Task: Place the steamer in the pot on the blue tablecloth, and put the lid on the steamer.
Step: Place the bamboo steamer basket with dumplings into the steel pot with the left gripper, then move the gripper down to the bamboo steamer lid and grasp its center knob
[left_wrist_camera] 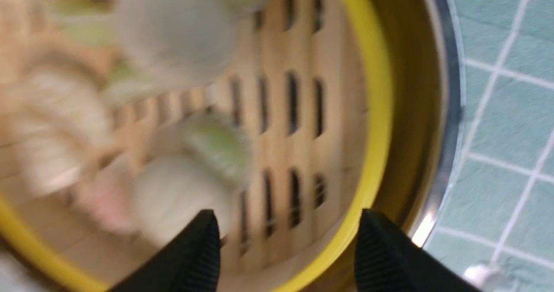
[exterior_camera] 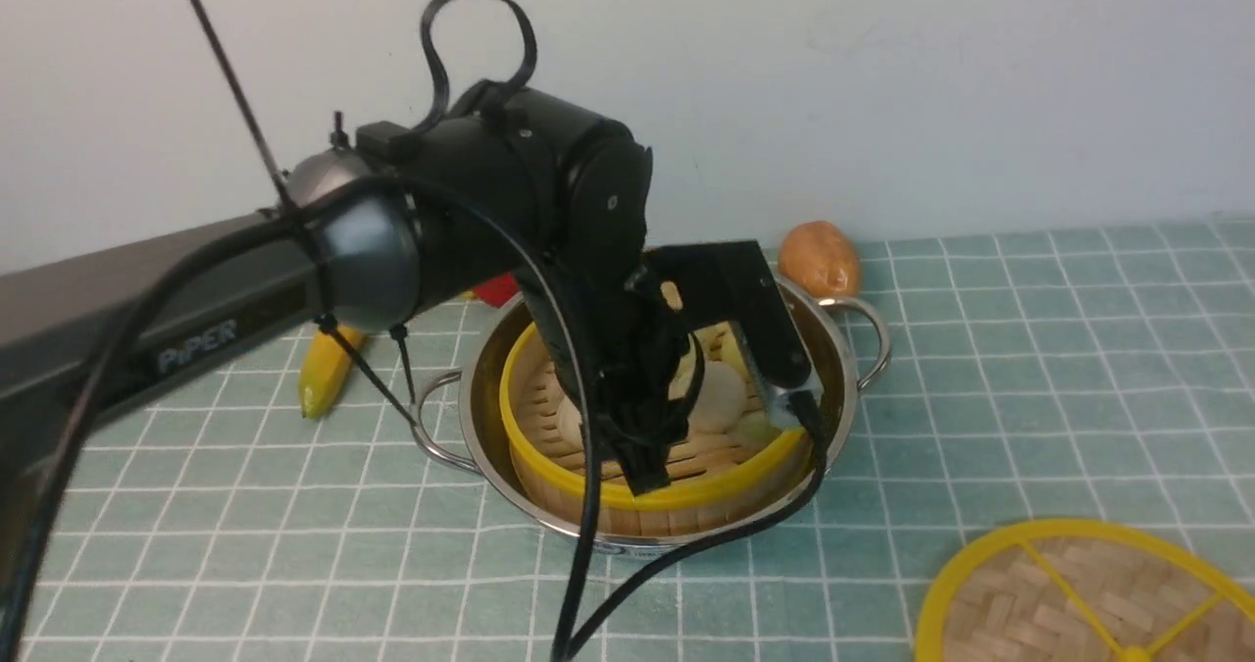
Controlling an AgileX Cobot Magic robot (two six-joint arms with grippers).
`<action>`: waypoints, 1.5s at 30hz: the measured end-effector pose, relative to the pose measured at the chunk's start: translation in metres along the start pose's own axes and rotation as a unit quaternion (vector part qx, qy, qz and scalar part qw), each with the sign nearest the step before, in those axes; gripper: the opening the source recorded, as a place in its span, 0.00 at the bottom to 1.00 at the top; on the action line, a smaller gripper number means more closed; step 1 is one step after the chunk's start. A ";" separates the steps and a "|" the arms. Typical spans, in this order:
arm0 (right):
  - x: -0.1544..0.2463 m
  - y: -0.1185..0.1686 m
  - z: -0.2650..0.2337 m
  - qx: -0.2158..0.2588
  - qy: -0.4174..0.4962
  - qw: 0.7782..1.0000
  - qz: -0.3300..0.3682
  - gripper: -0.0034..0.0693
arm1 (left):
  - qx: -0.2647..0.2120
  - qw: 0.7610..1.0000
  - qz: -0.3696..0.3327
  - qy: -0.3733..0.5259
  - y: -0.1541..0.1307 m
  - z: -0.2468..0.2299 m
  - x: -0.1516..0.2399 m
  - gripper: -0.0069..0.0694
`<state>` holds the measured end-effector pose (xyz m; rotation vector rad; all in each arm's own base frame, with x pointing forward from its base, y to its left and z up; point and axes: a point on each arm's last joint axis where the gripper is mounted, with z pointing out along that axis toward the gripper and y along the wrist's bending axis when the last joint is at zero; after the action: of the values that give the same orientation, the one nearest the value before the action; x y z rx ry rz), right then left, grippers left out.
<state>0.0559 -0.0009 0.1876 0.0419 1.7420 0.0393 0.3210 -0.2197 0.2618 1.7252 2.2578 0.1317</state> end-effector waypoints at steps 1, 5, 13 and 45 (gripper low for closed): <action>0.000 0.000 0.000 0.000 0.000 1.000 0.000 0.38 | -0.019 1.000 -0.006 -0.006 0.002 -0.013 0.002 0.57; 0.000 0.000 0.000 0.000 0.000 1.000 0.000 0.38 | -0.087 0.994 -0.042 -0.051 0.009 -0.065 0.008 0.48; 0.000 0.000 0.000 0.000 0.000 1.000 0.000 0.38 | -0.158 0.969 -0.112 -0.156 0.002 -0.154 0.029 0.11; 0.000 0.000 0.000 0.000 0.000 1.000 0.000 0.38 | -0.256 0.815 -0.382 -0.352 -0.042 -0.147 0.178 0.12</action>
<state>0.0559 -0.0009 0.1876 0.0426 1.7420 0.0401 0.1980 -0.0457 0.3596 0.3918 1.8913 -0.0699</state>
